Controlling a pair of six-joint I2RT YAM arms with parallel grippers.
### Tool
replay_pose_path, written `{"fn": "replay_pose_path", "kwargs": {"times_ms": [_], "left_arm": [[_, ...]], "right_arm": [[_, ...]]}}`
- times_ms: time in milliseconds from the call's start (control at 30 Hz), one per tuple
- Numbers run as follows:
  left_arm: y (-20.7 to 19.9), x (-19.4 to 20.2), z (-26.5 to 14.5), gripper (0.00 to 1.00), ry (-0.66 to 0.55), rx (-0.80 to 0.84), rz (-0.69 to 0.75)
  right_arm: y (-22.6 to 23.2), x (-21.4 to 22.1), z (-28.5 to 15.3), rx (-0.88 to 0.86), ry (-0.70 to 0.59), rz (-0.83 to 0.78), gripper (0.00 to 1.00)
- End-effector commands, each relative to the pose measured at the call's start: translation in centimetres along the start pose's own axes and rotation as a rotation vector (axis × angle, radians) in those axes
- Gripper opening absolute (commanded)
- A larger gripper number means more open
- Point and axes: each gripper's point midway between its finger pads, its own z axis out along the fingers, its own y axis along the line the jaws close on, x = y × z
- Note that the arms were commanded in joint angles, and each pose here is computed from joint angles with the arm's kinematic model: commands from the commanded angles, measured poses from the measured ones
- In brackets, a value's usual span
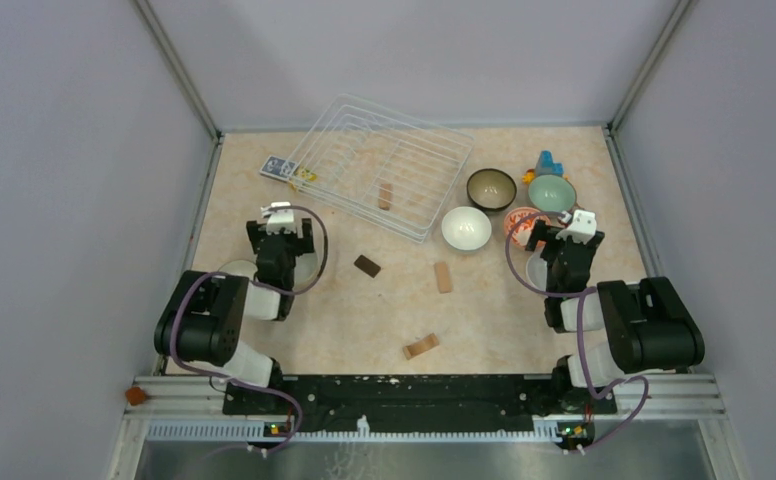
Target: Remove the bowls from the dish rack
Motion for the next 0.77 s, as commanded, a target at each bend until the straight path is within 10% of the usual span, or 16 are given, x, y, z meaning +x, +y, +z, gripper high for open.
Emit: {"fn": "replay_pose_path", "kwargs": {"times_ms": [0, 733], "left_arm": [[-1.64, -0.49, 0.43, 0.99, -0.034, 0.136, -0.011], [-1.55, -0.39, 0.2, 0.99, -0.065, 0.151, -0.012]], "right_arm": [[-0.17, -1.22, 0.18, 0.01, -0.051, 0.031, 0.96], [-0.16, -1.32, 0.22, 0.011, -0.053, 0.033, 0.96]]}}
